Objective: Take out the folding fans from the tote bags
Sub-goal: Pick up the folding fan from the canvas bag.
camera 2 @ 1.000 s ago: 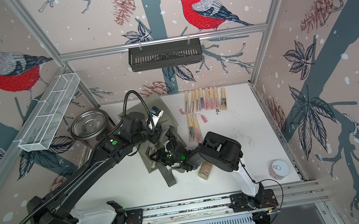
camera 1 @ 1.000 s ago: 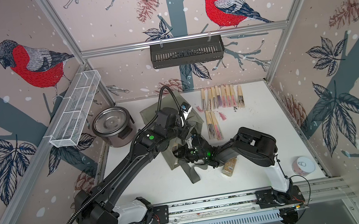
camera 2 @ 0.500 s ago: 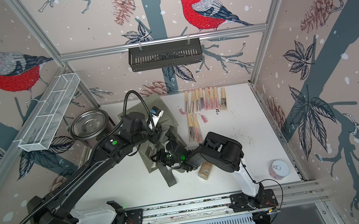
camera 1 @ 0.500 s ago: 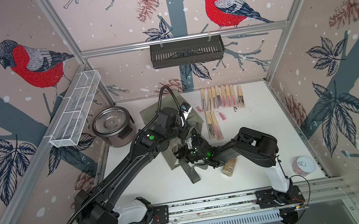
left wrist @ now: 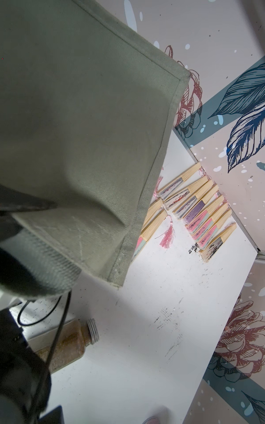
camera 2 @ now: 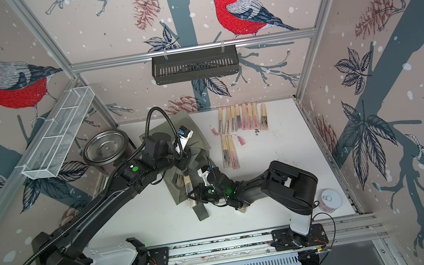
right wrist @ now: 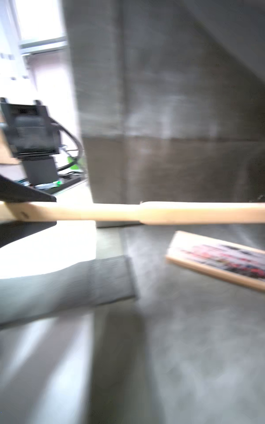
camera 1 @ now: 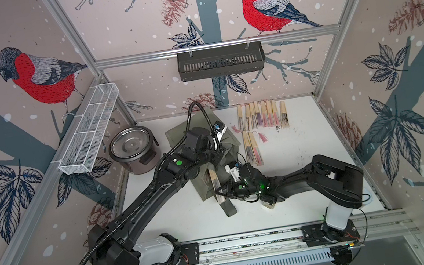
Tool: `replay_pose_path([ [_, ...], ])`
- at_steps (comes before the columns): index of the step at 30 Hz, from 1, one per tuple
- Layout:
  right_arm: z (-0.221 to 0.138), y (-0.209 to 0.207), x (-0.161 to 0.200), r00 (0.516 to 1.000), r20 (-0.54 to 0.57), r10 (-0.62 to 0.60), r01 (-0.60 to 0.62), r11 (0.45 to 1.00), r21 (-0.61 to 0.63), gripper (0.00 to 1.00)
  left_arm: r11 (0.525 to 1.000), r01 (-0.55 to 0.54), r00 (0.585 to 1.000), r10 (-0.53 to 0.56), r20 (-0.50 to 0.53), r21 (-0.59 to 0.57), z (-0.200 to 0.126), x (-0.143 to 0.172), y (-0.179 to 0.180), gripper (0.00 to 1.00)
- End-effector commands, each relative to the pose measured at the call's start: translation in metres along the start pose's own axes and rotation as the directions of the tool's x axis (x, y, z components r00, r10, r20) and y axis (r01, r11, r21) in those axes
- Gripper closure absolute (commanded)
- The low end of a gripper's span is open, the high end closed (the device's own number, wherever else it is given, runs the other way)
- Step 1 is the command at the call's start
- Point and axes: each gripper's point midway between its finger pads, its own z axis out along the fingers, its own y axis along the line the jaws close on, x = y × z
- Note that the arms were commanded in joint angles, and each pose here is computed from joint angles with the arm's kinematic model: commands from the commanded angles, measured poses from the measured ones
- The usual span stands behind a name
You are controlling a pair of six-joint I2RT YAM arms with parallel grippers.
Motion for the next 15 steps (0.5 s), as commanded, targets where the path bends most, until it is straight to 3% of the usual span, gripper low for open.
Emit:
replay_pose_path([
  [1, -0.015, -0.001, 0.020, 0.994, -0.062, -0.085, 0.087, 0.996, 0.032, 0.88, 1.000, -0.017, 1.000, 0.017, 0.023, -0.002, -0.001, -0.006, 0.000, 1.00],
  [11, -0.080, 0.000, 0.060, 0.961, -0.169, -0.221, 0.244, 0.961, 0.129, 0.88, 1.000, -0.018, 1.000, 0.018, 0.024, -0.008, -0.001, -0.007, 0.001, 1.00],
  [15, -0.110, 0.007, 0.062, 0.944, -0.162, -0.286, 0.309, 0.940, 0.143, 0.88, 1.000, -0.017, 1.000, 0.018, 0.023, -0.013, -0.001, -0.006, 0.001, 1.00],
])
